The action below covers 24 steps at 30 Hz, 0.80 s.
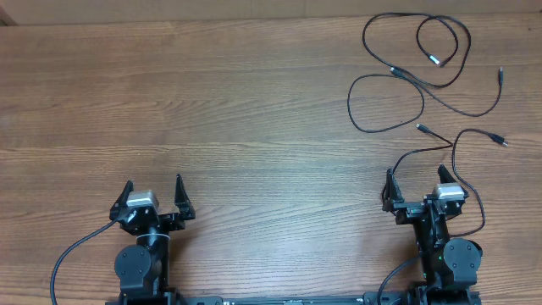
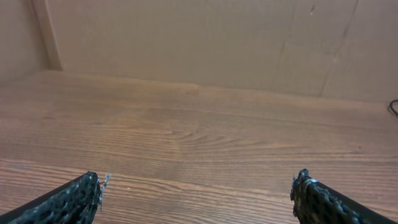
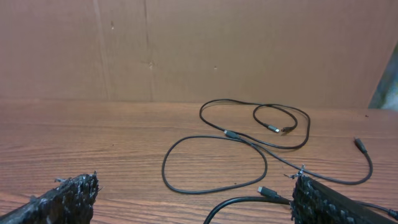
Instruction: Untangle cables
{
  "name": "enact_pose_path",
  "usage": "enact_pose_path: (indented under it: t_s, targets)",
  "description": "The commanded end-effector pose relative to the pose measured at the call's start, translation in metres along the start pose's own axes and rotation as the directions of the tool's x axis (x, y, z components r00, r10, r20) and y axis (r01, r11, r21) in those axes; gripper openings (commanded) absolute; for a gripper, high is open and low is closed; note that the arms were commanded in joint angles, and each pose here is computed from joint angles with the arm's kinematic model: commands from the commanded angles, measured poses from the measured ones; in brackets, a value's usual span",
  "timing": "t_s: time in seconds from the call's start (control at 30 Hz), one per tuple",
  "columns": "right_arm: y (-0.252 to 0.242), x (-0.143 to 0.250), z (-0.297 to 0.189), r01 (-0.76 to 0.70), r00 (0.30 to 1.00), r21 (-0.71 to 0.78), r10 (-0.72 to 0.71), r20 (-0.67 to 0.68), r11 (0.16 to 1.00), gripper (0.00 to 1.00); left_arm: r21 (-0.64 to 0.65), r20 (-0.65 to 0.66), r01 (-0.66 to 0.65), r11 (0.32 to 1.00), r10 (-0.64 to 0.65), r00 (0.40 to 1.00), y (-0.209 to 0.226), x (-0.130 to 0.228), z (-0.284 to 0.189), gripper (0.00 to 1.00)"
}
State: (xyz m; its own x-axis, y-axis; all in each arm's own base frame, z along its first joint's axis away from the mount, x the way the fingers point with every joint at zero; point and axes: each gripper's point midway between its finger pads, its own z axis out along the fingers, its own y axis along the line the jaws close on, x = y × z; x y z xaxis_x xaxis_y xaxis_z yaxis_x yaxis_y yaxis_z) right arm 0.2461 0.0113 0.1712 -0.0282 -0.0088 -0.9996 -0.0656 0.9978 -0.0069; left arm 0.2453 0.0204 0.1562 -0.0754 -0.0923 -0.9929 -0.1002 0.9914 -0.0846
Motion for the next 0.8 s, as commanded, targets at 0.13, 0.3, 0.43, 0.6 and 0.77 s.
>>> enact_pose_path:
  t_s: [0.13,0.3,0.43,0.6,0.77]
  targets:
    - [-0.0003,0.0012,0.0001,-0.002,1.000,0.001,0.002,0.006,1.000,1.00,0.010,0.007,-0.067,0.998,0.067,0.998,-0.0023,0.0005,-0.0002,1.00]
    - [-0.0003,0.0012,0.0001,-0.002,1.000,0.001,0.002,0.006,1.000,1.00,0.012,0.006,-0.067,0.998,0.067,0.998,-0.0027,0.0008,-0.0002,1.00]
    - [-0.0003,0.0012,0.0001,-0.002,1.000,0.001,0.002,0.006,1.000,1.00,0.016,0.005,-0.067,0.998,0.066,0.998,-0.0033,0.0011,-0.0002,1.00]
    - [-0.0003,0.0012,0.0001,-0.002,1.000,0.001,0.002,0.006,1.000,1.00,0.015,0.005,-0.058,0.998,0.058,0.998,-0.0031,0.0011,-0.0002,1.00]
    - [-0.0003,0.0012,0.0001,-0.002,1.000,0.001,0.002,0.006,1.000,1.00,0.014,0.005,-0.058,0.998,0.058,0.998,-0.0030,0.0012,-0.0001,1.00]
